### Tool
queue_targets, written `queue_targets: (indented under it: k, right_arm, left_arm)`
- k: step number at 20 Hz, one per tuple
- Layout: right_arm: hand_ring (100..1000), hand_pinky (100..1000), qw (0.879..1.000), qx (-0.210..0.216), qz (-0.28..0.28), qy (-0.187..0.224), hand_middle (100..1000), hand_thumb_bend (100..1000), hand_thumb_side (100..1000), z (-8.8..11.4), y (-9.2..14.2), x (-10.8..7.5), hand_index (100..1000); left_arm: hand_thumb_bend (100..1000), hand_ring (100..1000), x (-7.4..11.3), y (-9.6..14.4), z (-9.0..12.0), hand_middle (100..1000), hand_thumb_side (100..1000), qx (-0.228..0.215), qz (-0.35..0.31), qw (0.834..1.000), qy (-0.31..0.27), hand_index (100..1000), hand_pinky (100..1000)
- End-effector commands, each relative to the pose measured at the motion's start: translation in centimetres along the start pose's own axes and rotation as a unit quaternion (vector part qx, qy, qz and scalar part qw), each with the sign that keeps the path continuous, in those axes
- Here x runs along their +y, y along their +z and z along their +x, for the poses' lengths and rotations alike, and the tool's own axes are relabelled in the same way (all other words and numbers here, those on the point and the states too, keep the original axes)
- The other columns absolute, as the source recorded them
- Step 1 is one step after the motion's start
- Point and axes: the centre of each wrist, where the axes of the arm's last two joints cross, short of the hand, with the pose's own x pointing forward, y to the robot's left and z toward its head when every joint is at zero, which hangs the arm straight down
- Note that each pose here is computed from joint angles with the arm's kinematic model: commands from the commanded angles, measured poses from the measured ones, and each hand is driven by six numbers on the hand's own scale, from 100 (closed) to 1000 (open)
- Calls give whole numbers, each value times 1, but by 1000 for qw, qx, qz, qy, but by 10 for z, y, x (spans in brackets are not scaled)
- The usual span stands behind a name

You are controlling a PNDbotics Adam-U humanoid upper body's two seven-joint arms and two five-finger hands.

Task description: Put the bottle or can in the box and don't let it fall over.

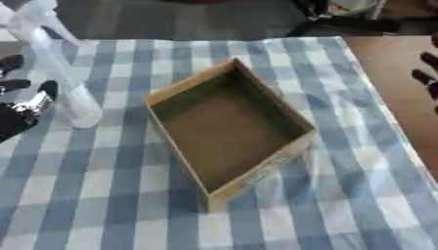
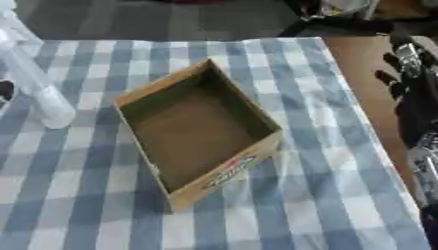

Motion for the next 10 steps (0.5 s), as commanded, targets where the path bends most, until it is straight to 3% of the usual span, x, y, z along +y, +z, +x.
queue_targets:
  k: [1, 10]
  right_arm:
    - [1000, 946, 1000, -14, 3, 1, 1000, 100, 617, 8, -4, -1, 863]
    - [1000, 945, 1000, -15, 5, -2, 1000, 100, 620, 8, -4, 1, 862]
  left_arm:
    - [278, 923, 8, -5, 4, 988, 514, -3, 6, 1000, -15, 1000, 617]
    - [273, 921, 10, -19, 1, 979, 562, 10, 19, 1000, -13, 968, 615]
